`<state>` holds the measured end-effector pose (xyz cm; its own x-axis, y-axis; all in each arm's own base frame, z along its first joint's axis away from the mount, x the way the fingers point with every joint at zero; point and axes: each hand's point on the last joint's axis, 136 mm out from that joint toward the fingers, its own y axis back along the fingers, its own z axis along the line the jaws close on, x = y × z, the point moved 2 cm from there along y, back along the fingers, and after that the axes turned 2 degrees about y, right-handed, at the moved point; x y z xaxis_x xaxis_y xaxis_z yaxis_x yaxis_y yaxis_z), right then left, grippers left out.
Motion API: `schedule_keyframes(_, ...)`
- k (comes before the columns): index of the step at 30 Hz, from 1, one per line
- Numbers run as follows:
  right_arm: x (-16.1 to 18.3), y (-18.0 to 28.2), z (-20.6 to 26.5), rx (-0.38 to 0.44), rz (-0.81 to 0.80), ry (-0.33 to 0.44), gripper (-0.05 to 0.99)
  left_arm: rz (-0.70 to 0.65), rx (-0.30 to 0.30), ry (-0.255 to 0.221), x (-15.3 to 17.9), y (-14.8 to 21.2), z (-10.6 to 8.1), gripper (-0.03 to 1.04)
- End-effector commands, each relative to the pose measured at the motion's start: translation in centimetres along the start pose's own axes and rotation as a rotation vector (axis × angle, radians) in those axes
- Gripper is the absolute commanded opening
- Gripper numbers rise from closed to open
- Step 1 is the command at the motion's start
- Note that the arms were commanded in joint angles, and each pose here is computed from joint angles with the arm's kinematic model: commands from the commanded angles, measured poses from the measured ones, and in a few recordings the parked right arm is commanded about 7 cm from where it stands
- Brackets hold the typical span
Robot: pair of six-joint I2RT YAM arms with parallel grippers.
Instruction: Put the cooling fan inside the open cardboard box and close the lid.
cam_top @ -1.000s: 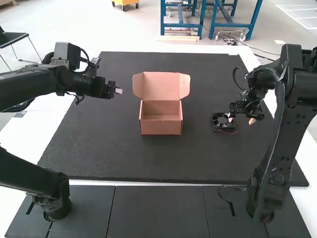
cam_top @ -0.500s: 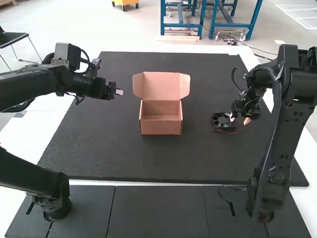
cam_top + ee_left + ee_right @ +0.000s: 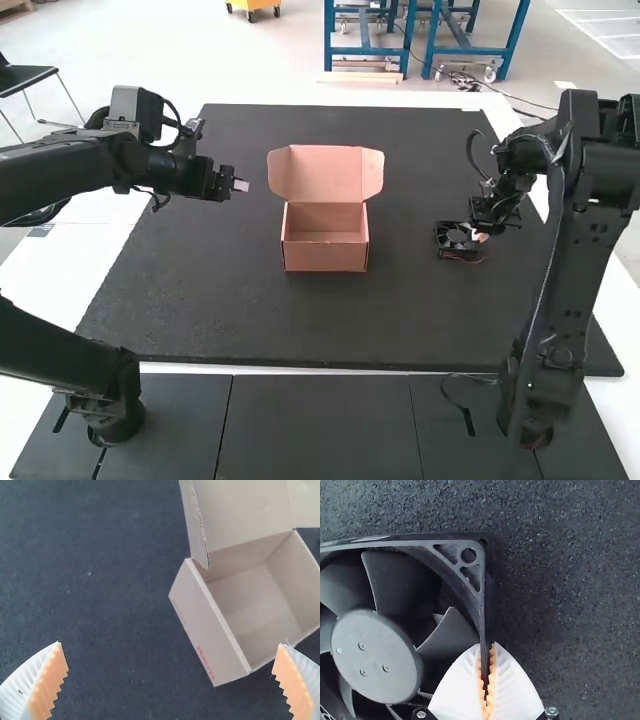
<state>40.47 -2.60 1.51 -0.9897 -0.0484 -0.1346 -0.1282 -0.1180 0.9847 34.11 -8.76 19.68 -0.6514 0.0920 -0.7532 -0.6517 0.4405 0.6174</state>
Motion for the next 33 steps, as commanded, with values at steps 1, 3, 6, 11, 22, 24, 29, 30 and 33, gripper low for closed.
schedule_keyframes(1, -0.8, 0.8, 0.5, -0.033, -0.007, -0.006, -0.02, -0.07, 0.018, -0.057, -2.3, 1.4, -1.0, 0.97)
schedule_keyframes(3, -0.6, 1.3, 1.1, -0.068, 0.009, -0.008, -0.02, -0.065, 0.017, -0.06, -2.1, 1.3, -0.9, 0.97)
schedule_keyframes(6, -0.9, 2.2, 1.1, -0.081, -0.012, -0.012, -0.02, -0.055, 0.015, -0.062, -1.6, 1.2, -0.8, 0.97)
schedule_keyframes(11, -1.3, 5.3, 1.4, -0.092, -0.076, -0.012, -0.02, -0.047, 0.013, -0.066, -1.0, 0.9, -0.7, 0.97)
schedule_keyframes(22, -0.4, 13.2, 3.8, -0.156, -0.233, 0.013, -0.02, -0.06, 0.003, -0.067, -0.2, 0.9, -0.6, 0.97)
schedule_keyframes(24, -0.2, 14.9, 4.2, -0.158, -0.275, 0.014, -0.02, -0.079, 0.0, -0.069, -0.2, 1.2, -0.7, 0.97)
schedule_keyframes(29, 1.0, 18.4, 5.7, -0.189, -0.376, 0.012, -0.02, -0.118, -0.026, -0.06, -0.5, 1.6, -0.4, 0.97)
schedule_keyframes(30, 1.3, 18.9, 5.8, -0.188, -0.391, 0.005, -0.02, -0.116, -0.028, -0.06, -0.5, 1.6, -0.4, 0.97)
schedule_keyframes(33, 2.5, 19.9, 6.5, -0.207, -0.42, 0.007, -0.02, -0.113, -0.037, -0.058, -0.3, 1.6, -0.3, 0.97)
